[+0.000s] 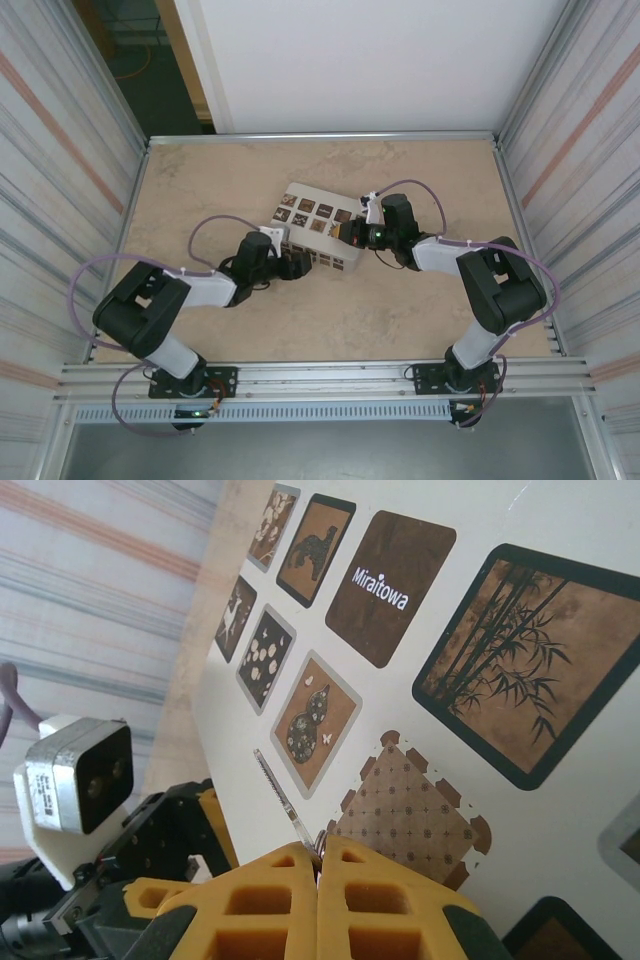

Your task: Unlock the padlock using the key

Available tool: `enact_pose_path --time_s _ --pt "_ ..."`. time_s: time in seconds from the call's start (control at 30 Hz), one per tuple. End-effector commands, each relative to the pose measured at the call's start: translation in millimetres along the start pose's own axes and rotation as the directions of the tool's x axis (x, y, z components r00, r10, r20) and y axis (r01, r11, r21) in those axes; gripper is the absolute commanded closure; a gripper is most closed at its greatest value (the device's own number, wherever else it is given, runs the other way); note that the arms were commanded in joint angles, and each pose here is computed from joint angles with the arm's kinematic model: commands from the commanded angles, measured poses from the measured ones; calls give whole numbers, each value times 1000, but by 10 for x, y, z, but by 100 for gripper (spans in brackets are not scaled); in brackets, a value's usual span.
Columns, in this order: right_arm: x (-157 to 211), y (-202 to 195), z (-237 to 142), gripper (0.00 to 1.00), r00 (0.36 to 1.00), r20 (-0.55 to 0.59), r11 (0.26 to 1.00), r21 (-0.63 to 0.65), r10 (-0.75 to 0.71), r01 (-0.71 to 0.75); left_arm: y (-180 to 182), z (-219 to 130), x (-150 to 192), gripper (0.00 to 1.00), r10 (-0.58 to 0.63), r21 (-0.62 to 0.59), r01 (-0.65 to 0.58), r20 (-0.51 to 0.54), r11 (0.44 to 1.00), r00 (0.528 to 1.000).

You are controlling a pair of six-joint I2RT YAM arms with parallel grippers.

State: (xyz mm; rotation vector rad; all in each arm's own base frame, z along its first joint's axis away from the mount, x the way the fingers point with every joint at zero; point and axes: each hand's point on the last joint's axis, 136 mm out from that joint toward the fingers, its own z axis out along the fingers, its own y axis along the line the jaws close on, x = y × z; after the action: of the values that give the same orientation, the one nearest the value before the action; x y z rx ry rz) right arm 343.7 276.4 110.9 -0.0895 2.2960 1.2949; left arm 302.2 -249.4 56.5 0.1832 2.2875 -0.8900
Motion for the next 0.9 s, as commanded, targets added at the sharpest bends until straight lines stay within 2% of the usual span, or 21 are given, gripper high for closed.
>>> enact_pose_path --time_s 0.0,0.3,0.87 --pt "364 -266 6 100 993 -98 994 95 64 -54 -122 83 -150 35 31 50 -33 40 998 999" --pt "359 -256 16 100 993 -101 994 96 58 -48 -168 249 -90 43 17 98 -18 5 995 1000" --pt "355 -231 19 100 993 -101 995 91 52 -43 -253 403 43 56 32 107 -27 -51 994 998"
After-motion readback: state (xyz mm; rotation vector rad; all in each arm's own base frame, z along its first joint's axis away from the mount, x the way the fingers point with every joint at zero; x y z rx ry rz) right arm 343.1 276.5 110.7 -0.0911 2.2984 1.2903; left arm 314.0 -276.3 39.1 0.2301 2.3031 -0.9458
